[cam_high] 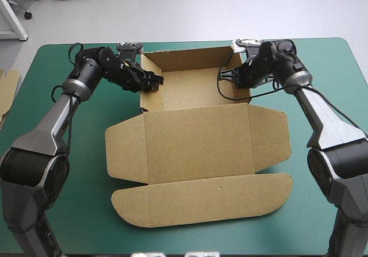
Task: Fold the box
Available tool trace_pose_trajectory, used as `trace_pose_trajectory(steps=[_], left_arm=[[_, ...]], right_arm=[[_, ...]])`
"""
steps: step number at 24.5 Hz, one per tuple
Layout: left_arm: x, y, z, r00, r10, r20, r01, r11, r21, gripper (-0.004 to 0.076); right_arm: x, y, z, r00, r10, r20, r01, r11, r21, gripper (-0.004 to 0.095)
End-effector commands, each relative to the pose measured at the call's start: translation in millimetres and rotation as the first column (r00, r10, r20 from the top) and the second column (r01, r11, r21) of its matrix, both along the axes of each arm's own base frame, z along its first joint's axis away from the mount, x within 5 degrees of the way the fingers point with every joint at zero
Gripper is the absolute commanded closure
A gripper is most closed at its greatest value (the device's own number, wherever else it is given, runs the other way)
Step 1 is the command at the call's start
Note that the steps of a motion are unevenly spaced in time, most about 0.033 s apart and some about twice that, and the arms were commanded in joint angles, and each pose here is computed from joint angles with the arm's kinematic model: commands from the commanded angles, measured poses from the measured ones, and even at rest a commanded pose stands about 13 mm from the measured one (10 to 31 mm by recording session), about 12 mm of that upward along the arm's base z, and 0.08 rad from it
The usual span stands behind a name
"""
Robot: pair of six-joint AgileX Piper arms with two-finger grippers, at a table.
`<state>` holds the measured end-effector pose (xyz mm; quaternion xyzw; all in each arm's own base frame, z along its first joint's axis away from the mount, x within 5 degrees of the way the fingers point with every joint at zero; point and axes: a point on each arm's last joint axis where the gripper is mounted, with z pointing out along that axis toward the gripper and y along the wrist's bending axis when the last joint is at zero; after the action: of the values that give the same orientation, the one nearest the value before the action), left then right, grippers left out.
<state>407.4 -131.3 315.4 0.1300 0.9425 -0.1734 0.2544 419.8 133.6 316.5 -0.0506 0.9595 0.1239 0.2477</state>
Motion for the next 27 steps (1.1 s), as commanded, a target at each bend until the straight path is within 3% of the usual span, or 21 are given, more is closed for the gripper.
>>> trace_pose_trajectory(steps=[1,11,18,23,27], left_arm=[[-3,2,22,0.997,0.022,0.079,-0.023,1.000,0.010,0.0386],[10,6,-1,0.997,0.069,0.017,-0.070,0.992,0.105,0.0450],[15,-5,4,0.999,0.030,0.035,-0.035,0.985,0.170,0.0582],[17,-9,-7,1.000,0.010,0.015,-0.013,0.973,0.231,0.0737],[19,-8,-8,1.000,0.012,0.029,-0.019,0.970,0.242,0.0738]], right_arm=[[-7,0,30,0.997,-0.009,0.081,0.006,0.999,0.037,0.0920],[-4,7,11,1.000,0.009,0.013,-0.008,1.000,-0.005,0.0920],[-4,24,1,0.999,0.042,-0.014,-0.042,0.999,-0.014,0.0920],[-3,22,6,0.999,0.044,-0.023,-0.046,0.997,-0.062,0.0919],[-1,17,0,0.997,0.044,-0.063,-0.052,0.989,-0.140,0.0920]])
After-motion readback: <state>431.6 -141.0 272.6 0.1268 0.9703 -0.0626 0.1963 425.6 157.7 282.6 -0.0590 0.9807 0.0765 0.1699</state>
